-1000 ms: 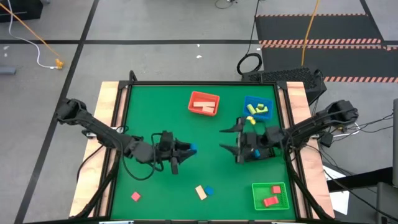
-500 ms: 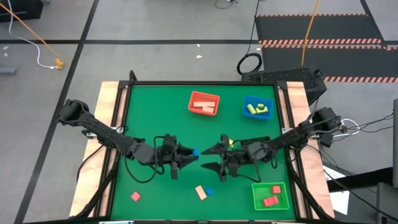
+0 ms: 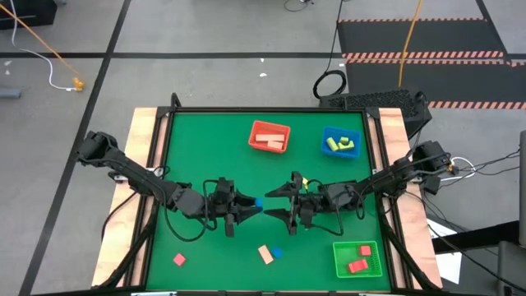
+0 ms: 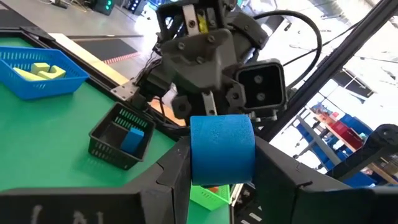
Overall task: Sort & place blocks by color
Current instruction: Put the left blue block into the black bin
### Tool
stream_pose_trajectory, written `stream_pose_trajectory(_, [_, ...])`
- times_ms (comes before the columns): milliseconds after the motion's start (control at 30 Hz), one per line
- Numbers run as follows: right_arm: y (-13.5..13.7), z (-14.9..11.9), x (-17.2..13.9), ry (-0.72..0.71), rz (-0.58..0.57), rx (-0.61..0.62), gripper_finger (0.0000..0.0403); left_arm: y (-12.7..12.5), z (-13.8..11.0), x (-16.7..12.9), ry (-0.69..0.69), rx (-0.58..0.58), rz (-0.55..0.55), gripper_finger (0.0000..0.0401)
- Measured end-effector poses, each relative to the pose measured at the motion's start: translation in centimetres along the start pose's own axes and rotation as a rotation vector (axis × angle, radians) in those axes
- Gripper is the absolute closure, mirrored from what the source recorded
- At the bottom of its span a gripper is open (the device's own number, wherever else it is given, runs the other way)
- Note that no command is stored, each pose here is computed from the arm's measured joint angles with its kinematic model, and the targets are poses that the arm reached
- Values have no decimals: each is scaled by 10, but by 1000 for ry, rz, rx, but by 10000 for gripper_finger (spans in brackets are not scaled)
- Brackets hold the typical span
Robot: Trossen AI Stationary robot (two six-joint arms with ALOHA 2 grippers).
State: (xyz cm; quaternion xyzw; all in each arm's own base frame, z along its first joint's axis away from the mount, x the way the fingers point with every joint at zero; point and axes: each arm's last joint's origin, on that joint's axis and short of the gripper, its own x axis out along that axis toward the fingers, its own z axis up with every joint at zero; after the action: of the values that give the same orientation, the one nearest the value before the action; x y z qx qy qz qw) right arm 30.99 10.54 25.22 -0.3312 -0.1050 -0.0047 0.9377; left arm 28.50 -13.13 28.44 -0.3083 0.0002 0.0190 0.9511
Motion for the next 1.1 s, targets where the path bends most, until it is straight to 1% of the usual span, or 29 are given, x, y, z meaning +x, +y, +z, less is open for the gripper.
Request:
stream_pose_trajectory(167, [-1,1,2,7,8,-4,165,1,1,1,-4,-4,5,266])
stream_pose_trajectory(467, [3,-5,39,64,16,-24,165,2,2,1,-5,-21,8,265])
stream_pose_trajectory(633, [4,-5,43,60,13,-22,165,0,-2,-1,21,-21,10,265])
stream_pose_trajectory(900, [6,-5,43,63,21,-1,167,4,-8,-1,66,-58,50,265])
stream_pose_trajectory(1000, [6,-5,42,65,23,4,184,4,-7,-1,64,-59,50,265])
stream_pose_trajectory(1100, [6,-5,42,68,25,18,218,4,-7,-1,62,-60,51,265])
